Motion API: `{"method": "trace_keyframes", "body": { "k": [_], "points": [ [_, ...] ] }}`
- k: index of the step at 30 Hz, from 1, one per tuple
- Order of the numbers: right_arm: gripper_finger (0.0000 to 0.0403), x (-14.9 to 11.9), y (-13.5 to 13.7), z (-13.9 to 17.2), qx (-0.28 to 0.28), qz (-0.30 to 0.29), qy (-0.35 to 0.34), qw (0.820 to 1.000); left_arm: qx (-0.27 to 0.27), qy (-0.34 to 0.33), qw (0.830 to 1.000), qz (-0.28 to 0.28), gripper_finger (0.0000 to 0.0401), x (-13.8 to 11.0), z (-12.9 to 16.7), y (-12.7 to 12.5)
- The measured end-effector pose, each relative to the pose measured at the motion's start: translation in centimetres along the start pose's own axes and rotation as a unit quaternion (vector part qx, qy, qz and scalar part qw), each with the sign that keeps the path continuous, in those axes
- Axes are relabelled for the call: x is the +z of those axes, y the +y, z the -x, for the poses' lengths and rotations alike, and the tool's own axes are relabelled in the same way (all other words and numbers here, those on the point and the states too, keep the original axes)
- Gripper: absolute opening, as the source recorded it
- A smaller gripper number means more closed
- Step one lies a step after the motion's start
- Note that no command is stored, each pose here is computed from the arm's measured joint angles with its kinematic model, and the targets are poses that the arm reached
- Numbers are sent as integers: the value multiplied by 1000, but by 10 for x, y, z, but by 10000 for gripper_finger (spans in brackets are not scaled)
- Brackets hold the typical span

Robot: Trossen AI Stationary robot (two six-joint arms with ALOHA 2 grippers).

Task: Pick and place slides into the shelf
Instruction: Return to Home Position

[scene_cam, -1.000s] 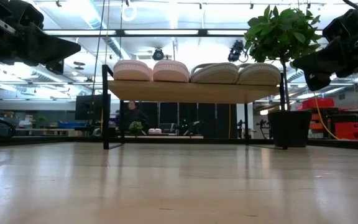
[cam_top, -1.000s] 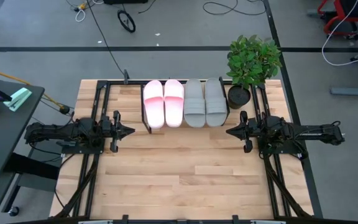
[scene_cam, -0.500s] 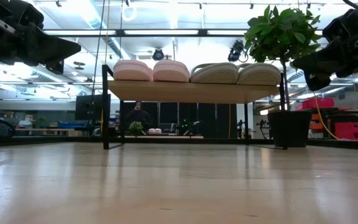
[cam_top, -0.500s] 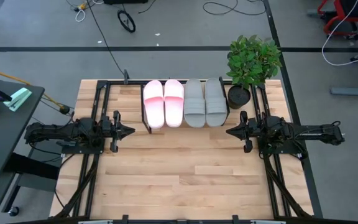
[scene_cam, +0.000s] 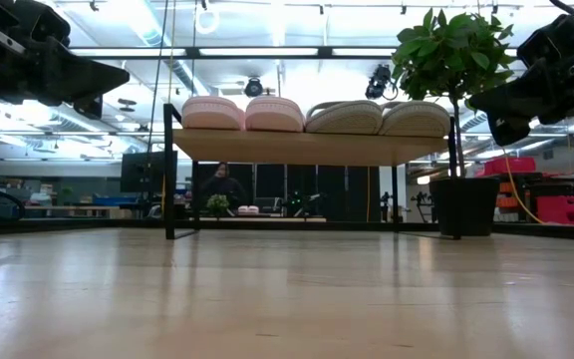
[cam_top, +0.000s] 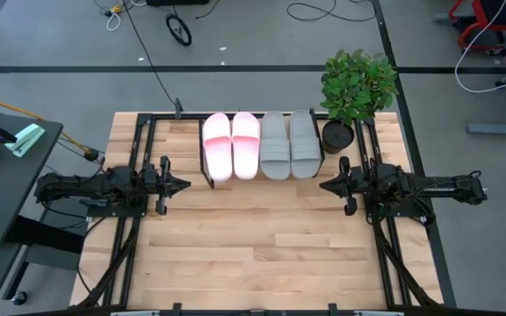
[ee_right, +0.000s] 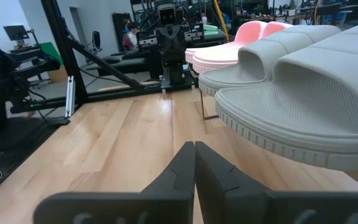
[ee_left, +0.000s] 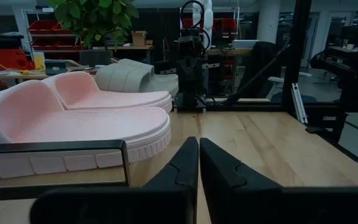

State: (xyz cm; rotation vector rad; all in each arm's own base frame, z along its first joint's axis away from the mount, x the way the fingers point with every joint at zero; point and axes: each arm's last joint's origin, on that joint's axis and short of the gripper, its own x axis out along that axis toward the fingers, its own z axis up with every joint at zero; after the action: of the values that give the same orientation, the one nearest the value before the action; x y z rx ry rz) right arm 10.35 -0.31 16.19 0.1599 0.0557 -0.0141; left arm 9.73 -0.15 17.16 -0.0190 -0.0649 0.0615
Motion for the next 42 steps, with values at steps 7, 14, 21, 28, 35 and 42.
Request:
{"method": "trace_keyframes", "body": {
  "k": [7, 14, 21, 28, 35, 42],
  "points": [
    [14, 0, 0, 0, 0, 0, 0, 1000, 0, 0, 1000, 0, 31, 0, 0, 0],
    [14, 0, 0, 0, 0, 0, 0, 1000, 0, 0, 1000, 0, 34, 0, 0, 0],
    [14, 0, 0, 0, 0, 0, 0, 1000, 0, 0, 1000, 0, 22, 0, 0, 0],
    [14, 0, 0, 0, 0, 0, 0, 1000, 0, 0, 1000, 0, 21, 0, 0, 0],
    [14, 0, 0, 0, 0, 0, 0, 1000, 0, 0, 1000, 0, 34, 0, 0, 0],
    [14, 0, 0, 0, 0, 0, 0, 1000, 0, 0, 1000, 0, 30, 0, 0, 0]
  ]
}}
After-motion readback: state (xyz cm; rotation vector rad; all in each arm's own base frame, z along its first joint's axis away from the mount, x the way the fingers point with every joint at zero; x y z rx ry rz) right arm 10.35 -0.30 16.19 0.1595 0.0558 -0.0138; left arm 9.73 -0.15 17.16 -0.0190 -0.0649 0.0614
